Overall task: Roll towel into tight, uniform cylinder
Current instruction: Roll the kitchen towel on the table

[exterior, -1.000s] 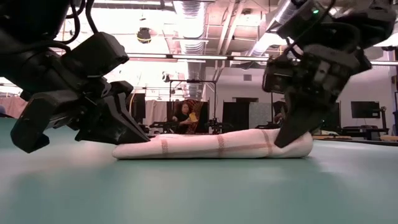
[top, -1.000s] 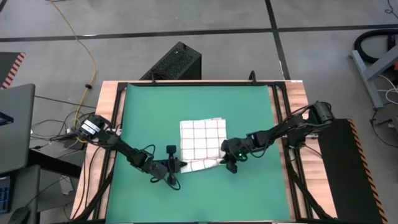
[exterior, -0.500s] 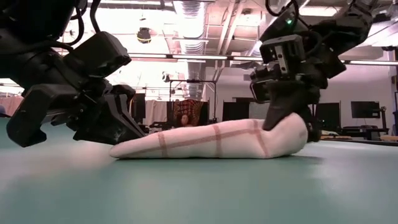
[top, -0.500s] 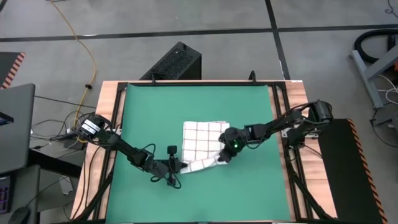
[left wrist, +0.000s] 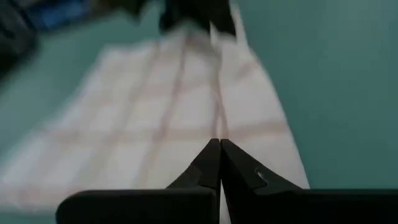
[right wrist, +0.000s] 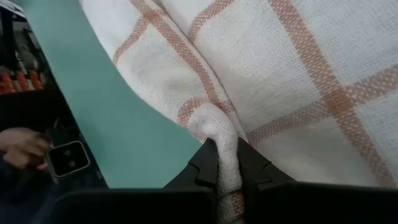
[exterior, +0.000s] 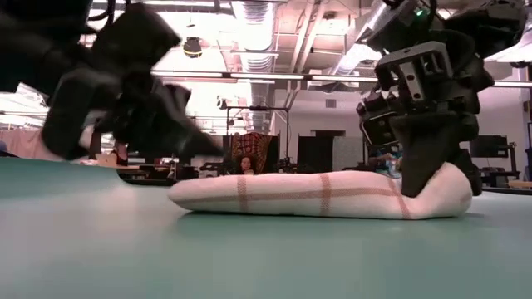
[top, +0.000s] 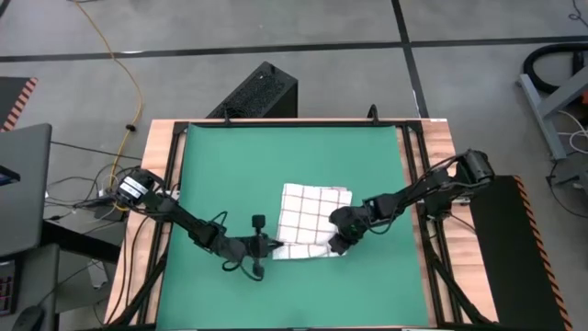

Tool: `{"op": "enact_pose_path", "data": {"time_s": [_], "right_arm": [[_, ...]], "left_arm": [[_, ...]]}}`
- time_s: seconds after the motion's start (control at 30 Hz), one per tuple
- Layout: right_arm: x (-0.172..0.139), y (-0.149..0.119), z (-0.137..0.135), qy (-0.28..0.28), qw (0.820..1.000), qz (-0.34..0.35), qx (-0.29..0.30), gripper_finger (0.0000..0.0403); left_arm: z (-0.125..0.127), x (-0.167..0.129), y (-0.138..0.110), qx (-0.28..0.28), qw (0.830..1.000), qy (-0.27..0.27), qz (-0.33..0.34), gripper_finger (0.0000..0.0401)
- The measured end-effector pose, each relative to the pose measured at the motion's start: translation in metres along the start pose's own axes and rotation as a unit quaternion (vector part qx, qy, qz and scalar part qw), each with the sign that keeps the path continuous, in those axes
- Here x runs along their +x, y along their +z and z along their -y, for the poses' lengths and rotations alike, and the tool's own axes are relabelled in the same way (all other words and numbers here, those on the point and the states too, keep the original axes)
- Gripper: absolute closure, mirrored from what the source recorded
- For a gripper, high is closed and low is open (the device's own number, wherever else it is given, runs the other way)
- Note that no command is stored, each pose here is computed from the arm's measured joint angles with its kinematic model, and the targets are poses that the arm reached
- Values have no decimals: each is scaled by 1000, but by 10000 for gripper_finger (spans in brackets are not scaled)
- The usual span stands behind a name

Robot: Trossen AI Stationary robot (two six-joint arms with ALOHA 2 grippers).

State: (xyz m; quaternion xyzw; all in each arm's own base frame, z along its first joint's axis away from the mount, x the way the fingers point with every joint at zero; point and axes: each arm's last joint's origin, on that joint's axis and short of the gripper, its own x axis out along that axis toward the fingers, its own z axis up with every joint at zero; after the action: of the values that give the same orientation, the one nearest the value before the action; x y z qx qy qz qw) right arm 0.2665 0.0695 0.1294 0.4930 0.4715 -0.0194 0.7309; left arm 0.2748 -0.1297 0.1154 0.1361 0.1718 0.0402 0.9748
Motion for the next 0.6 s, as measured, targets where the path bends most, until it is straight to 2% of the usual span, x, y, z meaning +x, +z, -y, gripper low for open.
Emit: {"op": "enact_pose_path", "data": {"time_s": [0.07, 0.2, 0.33, 0.5, 0.6], "right_arm": [[1, -1, 0, -4, 1000, 5, -10, 367], [1, -2, -1, -7, 1000, 7, -19, 367], [1, -4, -1, -11, 999, 14, -29, 367], [1, -4, -1, -13, 999, 17, -31, 367], [2, -4, -2, -13, 999, 23, -33, 367]], "left_arm": [[-6, 7, 10, 39, 999, -1, 20, 401], [-30, 28, 17, 66, 995, -63, 34, 401], [-65, 44, 12, 93, 994, -49, 14, 401], [-102, 55, 2, 72, 994, -80, 5, 401], [-110, 57, -2, 63, 993, -105, -1, 401]]}}
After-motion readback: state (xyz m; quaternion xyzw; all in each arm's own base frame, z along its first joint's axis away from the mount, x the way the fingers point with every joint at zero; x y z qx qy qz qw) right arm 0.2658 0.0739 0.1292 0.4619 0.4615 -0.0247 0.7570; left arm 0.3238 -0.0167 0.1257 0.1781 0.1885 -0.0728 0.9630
